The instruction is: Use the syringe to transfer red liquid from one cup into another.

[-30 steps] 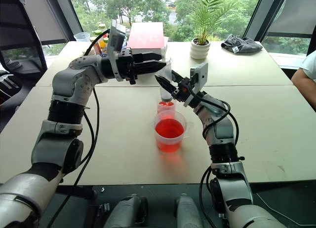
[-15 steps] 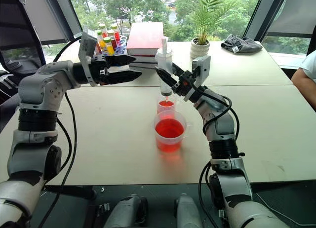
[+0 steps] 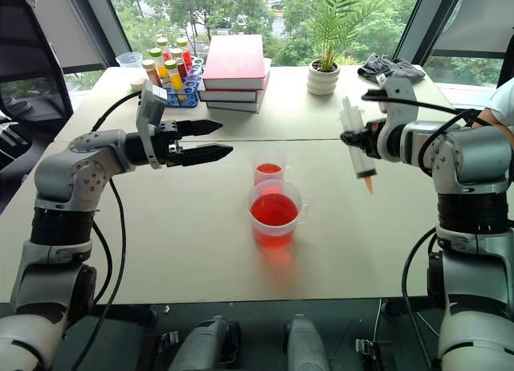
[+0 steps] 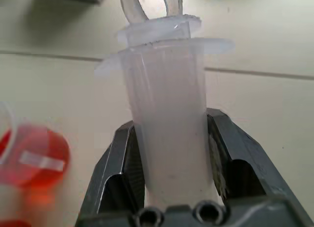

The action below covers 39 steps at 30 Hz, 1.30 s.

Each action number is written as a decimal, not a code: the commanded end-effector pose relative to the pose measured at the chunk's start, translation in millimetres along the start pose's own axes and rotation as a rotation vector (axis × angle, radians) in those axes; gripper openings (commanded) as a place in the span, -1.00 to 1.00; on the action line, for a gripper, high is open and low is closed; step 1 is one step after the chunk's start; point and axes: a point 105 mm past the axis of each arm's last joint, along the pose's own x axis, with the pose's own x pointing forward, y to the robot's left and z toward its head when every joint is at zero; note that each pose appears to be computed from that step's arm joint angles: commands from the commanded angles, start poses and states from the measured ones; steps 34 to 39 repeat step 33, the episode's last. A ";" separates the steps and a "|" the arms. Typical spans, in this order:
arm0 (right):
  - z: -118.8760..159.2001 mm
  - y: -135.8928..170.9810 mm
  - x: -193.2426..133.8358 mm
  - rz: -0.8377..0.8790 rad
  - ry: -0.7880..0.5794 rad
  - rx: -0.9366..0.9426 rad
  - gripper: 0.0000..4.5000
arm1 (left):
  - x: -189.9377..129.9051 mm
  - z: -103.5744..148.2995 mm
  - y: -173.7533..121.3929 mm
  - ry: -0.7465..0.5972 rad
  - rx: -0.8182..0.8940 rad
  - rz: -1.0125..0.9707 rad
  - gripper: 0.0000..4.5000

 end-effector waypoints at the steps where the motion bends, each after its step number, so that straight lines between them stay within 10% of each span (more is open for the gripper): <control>1: -14.9 -8.9 1.9 -0.023 0.089 -0.011 -0.39 | -1.6 5.9 -5.8 -0.019 0.029 -0.007 0.98; 11: -55.4 -7.4 29.0 0.004 0.226 0.058 -0.39 | -5.4 -2.5 -16.6 0.007 0.007 -0.029 0.98; 18: -52.2 -6.0 23.3 0.015 0.195 0.060 0.97 | -7.2 0.2 -20.3 -0.013 -0.037 -0.033 1.00; 29: 34.0 48.7 -89.7 0.381 -0.353 -0.321 0.97 | -20.3 -3.7 -27.8 0.039 -0.037 -0.025 1.00; 39: 10.5 58.1 -116.3 0.498 -0.323 -0.384 0.97 | -22.8 -6.1 -34.1 0.046 -0.046 -0.036 1.00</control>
